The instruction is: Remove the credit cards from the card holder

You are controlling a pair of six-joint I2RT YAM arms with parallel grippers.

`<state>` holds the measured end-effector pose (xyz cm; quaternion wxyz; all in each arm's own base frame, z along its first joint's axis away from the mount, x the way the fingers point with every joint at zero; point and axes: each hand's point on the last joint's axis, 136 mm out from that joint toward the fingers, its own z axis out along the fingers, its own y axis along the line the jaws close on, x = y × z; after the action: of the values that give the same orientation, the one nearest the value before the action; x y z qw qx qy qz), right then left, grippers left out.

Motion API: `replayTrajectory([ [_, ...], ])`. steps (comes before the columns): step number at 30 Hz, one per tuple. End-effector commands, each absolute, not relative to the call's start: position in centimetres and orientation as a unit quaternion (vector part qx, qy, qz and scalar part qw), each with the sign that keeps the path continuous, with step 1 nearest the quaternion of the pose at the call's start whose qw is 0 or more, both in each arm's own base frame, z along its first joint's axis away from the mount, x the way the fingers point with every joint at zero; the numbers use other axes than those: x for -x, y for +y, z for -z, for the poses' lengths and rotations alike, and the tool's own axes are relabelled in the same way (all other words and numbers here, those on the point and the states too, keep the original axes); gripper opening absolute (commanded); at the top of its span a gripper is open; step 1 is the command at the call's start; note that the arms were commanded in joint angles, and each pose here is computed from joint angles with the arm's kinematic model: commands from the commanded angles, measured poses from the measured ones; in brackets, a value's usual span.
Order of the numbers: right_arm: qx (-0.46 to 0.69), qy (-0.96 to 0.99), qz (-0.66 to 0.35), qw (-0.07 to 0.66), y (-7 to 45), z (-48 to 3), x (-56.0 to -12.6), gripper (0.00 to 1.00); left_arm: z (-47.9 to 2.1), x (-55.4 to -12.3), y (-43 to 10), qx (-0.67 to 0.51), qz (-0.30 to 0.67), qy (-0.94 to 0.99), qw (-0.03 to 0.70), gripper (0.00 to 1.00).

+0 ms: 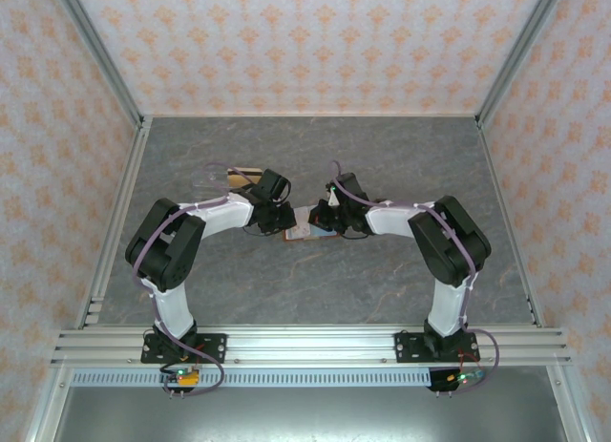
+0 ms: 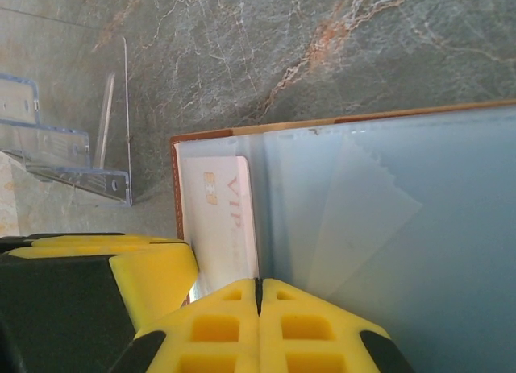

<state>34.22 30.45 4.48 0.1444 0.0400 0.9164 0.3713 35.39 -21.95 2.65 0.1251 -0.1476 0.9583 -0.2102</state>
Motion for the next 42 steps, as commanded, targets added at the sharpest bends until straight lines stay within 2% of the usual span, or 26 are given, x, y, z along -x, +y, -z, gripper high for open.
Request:
replayTrajectory([
  [1,-0.011,0.912,-0.375,0.168,30.8,-6.5,-34.0,0.00,-3.7,-34.8,-22.0,0.131,0.203,0.962,0.126,0.16],
  [7,-0.017,0.923,-0.346,0.168,29.8,-5.6,-33.9,0.00,-3.8,-34.7,-21.9,0.131,0.203,0.962,0.127,0.16],
  [15,-0.024,0.920,-0.359,0.155,30.4,-5.5,-33.8,0.01,-4.1,-34.9,-22.2,0.126,0.211,0.961,0.128,0.16],
  [19,-0.036,0.921,-0.357,0.152,30.3,-5.2,-34.0,0.16,-3.6,-34.9,-22.3,0.127,0.210,0.962,0.123,0.16],
  [21,-0.040,0.922,-0.356,0.150,30.3,-5.0,-34.0,0.19,-3.4,-34.9,-22.4,0.127,0.211,0.962,0.119,0.15],
  [36,-0.038,0.924,-0.359,0.127,30.9,-4.2,-33.9,0.18,-2.9,-34.6,-22.4,0.130,0.208,0.963,0.113,0.15],
  [42,-0.039,0.928,-0.350,0.123,30.7,-3.7,-33.9,0.20,-2.8,-34.6,-22.3,0.131,0.206,0.963,0.113,0.15],
])
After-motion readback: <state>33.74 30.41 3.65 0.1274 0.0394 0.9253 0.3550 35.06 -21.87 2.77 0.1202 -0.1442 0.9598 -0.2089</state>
